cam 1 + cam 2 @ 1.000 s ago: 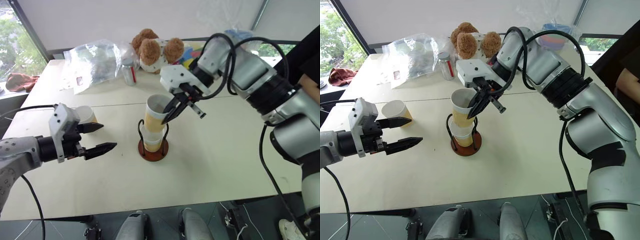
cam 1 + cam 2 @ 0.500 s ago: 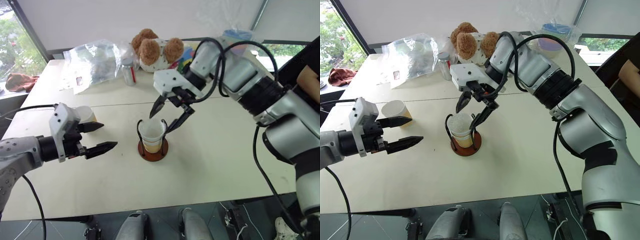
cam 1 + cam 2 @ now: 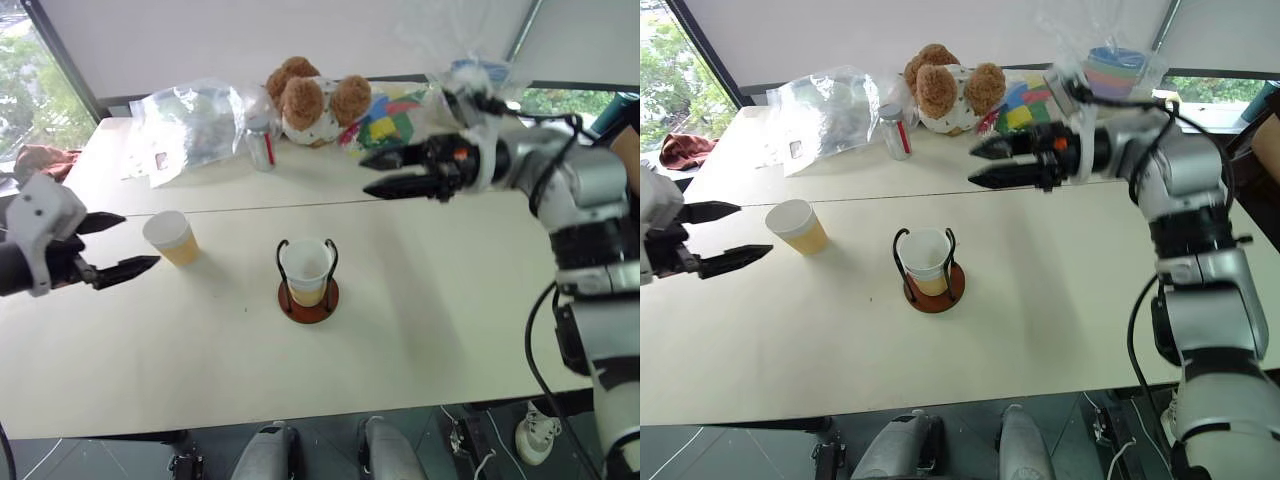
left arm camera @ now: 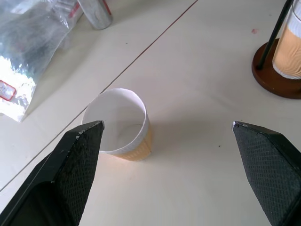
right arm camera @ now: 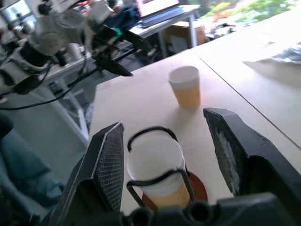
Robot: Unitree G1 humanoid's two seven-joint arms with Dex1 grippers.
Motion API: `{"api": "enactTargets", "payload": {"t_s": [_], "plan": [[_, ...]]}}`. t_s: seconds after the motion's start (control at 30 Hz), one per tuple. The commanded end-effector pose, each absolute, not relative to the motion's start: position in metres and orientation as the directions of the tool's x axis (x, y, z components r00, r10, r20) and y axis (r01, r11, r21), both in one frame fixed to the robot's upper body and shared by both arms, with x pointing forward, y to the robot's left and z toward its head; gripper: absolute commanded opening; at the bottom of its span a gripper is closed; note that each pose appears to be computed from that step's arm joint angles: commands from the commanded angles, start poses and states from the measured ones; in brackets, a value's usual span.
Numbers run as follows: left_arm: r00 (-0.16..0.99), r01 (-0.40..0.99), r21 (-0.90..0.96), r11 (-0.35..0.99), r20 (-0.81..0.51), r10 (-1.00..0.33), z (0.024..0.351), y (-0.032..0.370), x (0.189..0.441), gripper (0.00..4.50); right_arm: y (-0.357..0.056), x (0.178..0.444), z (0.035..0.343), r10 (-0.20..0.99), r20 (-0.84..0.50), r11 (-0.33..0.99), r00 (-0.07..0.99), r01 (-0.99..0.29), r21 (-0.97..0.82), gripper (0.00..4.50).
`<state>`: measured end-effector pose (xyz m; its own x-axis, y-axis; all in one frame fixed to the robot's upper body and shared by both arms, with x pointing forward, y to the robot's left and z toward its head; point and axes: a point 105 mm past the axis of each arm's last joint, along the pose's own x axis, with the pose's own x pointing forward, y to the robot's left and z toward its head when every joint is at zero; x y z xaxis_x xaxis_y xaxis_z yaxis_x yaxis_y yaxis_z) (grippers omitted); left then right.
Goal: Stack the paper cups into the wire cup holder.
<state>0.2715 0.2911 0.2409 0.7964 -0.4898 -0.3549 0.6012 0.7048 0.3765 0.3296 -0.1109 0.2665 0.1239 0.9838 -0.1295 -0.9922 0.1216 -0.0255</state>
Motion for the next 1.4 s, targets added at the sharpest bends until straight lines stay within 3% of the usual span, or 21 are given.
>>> {"api": "enactTargets", "payload": {"t_s": [0.03,0.2,0.33,0.53,0.73,0.93,1.03,1.27,1.4], "plan": [[0.795,0.603,0.505,0.618,-0.444,-0.413,0.239,0.312,0.278,4.5,-0.125,0.326,0.258,0.942,-0.188,0.266,0.28,-0.959,-0.095,2.91],[0.783,0.621,0.553,0.555,-0.455,-0.424,0.239,0.32,0.299,4.5,-0.135,0.32,0.249,0.921,-0.179,0.332,0.345,-0.938,-0.099,2.91],[0.746,0.666,0.554,0.499,-0.485,-0.457,0.238,0.317,0.315,4.5,-0.136,0.309,0.249,0.929,-0.161,0.323,0.333,-0.942,-0.088,2.91],[0.609,0.793,0.439,0.424,-0.605,-0.513,0.219,0.31,0.331,4.5,-0.142,0.278,0.236,0.929,-0.254,0.264,0.27,-0.963,-0.057,2.91],[0.582,0.813,0.45,0.369,-0.629,-0.515,0.205,0.297,0.358,4.5,-0.141,0.269,0.245,0.919,-0.271,0.266,0.287,-0.958,-0.111,2.91],[0.533,0.846,0.415,0.335,-0.689,-0.492,0.186,0.295,0.366,4.5,-0.131,0.255,0.269,0.922,-0.269,0.224,0.278,-0.951,-0.214,2.91],[0.523,0.852,0.409,0.327,-0.698,-0.489,0.183,0.294,0.368,3.7,-0.125,0.247,0.286,0.928,-0.261,0.192,0.267,-0.941,-0.28,2.97],[0.507,0.861,0.4,0.313,-0.709,-0.49,0.177,0.292,0.37,0.05,-0.116,0.239,0.297,0.933,-0.274,0.136,0.233,-0.934,-0.332,2.97],[0.509,0.861,0.413,0.297,-0.697,-0.506,0.183,0.287,0.372,0.05,-0.115,0.24,0.294,0.933,-0.285,0.124,0.221,-0.938,-0.324,2.97]]}}
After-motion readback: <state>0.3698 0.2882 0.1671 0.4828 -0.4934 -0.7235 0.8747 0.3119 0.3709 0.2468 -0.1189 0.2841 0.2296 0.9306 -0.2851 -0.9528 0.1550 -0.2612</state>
